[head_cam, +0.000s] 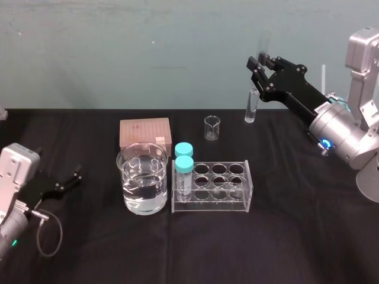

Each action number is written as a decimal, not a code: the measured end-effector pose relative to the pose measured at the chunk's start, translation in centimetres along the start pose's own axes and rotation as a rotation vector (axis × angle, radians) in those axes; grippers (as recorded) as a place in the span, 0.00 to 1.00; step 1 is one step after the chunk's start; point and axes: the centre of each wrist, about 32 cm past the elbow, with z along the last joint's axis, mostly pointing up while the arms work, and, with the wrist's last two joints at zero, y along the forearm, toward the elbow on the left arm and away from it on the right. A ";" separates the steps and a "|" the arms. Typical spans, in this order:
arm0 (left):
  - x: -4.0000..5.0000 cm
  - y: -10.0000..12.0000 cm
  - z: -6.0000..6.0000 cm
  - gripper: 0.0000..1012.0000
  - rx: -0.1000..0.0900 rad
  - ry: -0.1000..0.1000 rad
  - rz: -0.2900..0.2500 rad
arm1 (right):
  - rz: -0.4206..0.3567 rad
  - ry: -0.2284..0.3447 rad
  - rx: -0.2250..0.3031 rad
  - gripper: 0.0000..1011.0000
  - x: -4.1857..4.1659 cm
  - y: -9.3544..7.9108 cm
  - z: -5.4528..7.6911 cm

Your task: Hold the test tube with one hand and immerse one end into the beaker, then return it to the test tube rack.

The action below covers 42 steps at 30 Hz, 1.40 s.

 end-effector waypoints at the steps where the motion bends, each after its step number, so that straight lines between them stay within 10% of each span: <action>1: 0.00 0.0 0.0 0.99 0.000 0.000 0.000 | -0.004 -0.002 -0.002 0.23 0.02 0.0 0.0; 42: 0.00 0.0 0.0 0.99 0.000 0.000 0.000 | -0.023 0.006 -0.009 0.23 -0.58 -0.2 -0.4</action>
